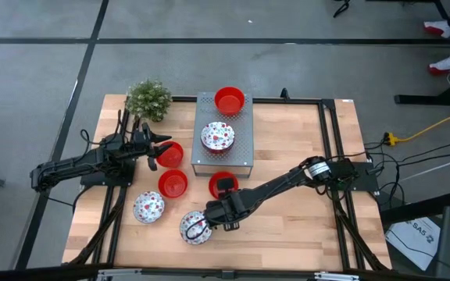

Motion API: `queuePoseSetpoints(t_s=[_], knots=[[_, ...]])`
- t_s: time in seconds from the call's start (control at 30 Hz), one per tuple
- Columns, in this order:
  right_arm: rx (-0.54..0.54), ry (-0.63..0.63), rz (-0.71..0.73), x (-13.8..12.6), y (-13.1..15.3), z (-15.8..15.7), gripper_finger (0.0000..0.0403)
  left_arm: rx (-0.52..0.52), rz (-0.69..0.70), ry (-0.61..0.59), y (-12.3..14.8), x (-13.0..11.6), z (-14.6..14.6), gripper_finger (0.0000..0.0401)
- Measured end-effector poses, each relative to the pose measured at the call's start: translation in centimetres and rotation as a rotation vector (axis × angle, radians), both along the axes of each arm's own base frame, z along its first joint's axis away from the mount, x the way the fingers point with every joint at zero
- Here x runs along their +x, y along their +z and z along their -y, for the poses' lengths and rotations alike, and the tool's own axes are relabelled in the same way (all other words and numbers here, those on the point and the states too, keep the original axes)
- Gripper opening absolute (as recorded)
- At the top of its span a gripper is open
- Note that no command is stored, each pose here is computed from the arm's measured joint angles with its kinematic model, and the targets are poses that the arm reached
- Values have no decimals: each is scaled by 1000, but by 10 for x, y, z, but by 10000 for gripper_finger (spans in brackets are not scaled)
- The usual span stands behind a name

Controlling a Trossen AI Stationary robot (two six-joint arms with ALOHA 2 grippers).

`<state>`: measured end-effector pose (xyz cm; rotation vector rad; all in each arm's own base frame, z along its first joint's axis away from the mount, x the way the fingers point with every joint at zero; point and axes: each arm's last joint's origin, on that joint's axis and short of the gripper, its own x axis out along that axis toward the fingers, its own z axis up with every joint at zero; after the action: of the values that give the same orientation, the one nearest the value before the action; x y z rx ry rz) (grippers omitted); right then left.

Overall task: Pick & Place Mini bowls
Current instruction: Stack the red bowl on the red bowl on the shelf

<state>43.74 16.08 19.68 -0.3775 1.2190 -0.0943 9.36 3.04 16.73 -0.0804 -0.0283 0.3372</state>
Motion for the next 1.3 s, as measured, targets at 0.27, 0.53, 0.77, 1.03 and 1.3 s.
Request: queuePoseSetpoints(t_s=[0.27, 0.53, 0.77, 1.03, 1.3], knots=[[39, -5, -4, -2, 0, -6, 16, 0, 0, 0, 0, 0, 0, 130], [105, -1, -9, -10, 2, -24, 8, 0, 0, 0, 0, 0, 0, 130], [172, -11, 30, -23, 22, -41, 5, 0, 0, 0, 0, 0, 0, 130], [235, -48, 108, -40, 55, -50, 5, 0, 0, 0, 0, 0, 0, 130], [287, -17, 183, -57, 89, -56, 5, 0, 0, 0, 0, 0, 0, 130]])
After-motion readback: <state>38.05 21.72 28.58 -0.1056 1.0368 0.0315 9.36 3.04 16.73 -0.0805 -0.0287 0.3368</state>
